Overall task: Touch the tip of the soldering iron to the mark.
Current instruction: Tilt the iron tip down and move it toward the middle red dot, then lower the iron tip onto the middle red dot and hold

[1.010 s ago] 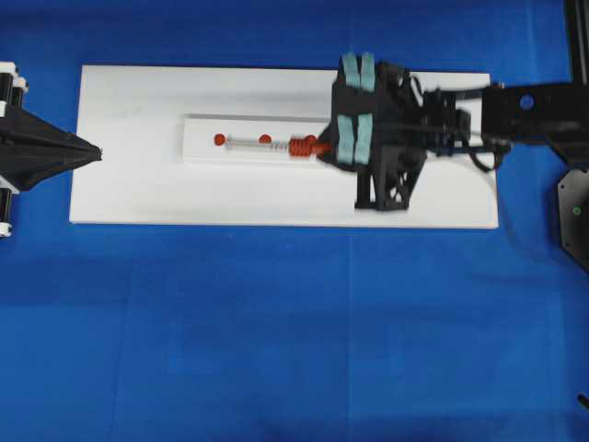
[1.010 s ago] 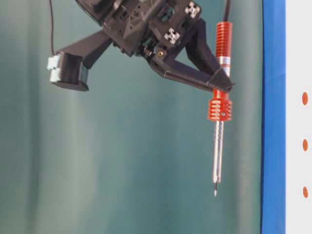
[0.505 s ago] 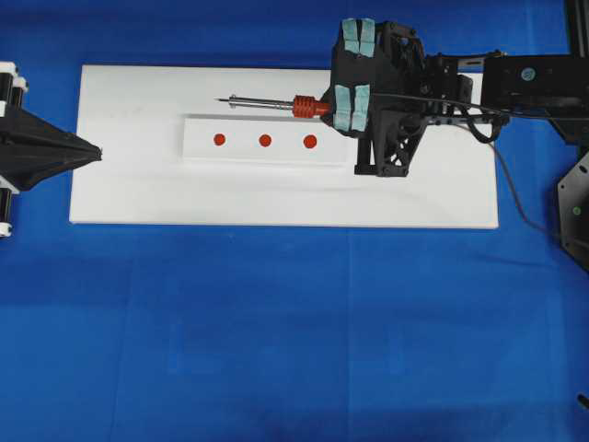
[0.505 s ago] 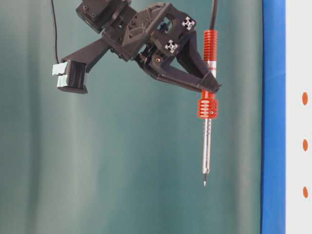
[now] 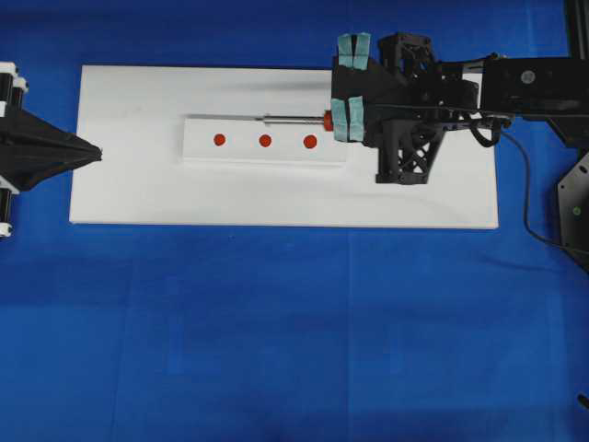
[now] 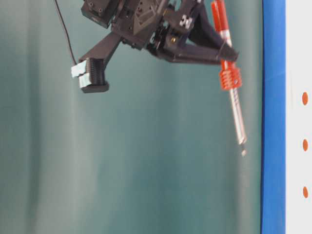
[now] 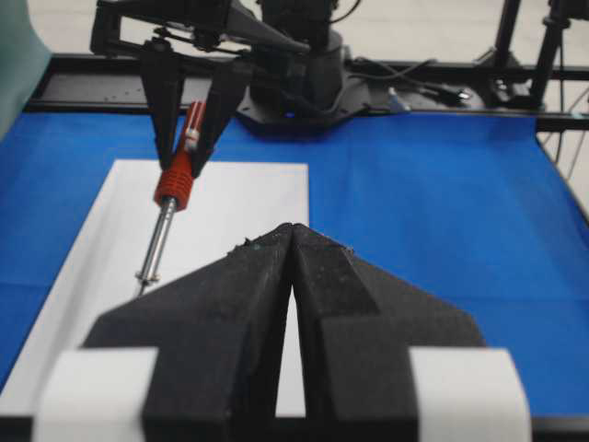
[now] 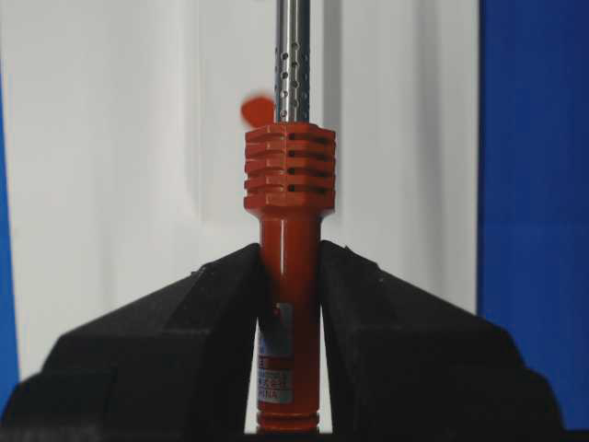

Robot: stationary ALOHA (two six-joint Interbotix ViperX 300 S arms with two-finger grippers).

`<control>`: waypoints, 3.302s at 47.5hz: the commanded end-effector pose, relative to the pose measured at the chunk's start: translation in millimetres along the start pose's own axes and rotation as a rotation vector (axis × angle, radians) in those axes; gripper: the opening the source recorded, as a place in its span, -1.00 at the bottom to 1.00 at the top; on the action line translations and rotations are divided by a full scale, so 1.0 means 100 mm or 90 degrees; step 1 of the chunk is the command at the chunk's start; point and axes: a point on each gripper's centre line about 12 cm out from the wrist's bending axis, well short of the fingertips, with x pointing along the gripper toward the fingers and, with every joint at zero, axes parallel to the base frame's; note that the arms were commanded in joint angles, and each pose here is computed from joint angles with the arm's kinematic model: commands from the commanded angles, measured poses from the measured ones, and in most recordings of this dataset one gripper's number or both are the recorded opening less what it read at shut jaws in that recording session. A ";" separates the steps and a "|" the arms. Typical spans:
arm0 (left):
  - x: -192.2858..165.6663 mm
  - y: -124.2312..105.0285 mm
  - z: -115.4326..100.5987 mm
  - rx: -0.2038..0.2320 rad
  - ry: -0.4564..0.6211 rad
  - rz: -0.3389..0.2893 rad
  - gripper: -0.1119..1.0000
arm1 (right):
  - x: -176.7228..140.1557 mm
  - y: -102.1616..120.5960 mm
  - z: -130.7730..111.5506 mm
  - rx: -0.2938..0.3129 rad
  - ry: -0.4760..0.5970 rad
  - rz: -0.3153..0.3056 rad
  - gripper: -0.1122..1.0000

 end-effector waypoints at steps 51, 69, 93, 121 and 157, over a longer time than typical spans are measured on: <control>0.01 0.00 0.05 0.001 -0.012 0.000 -0.80 | -0.13 -0.01 0.08 0.008 0.008 -0.002 -0.68; 0.02 0.00 0.05 0.001 -0.011 0.000 -0.80 | -0.07 0.01 0.13 0.008 0.009 0.000 -0.68; 0.02 0.00 0.05 0.000 -0.013 -0.001 -0.80 | 0.32 0.03 0.39 0.005 0.033 0.000 -0.68; 0.02 0.00 0.03 0.002 -0.007 -0.001 -0.80 | 0.81 0.09 0.46 -0.001 0.074 0.002 -0.68; 0.01 0.00 0.04 0.000 -0.007 -0.001 -0.80 | 0.81 0.09 0.45 -0.001 0.078 0.002 -0.68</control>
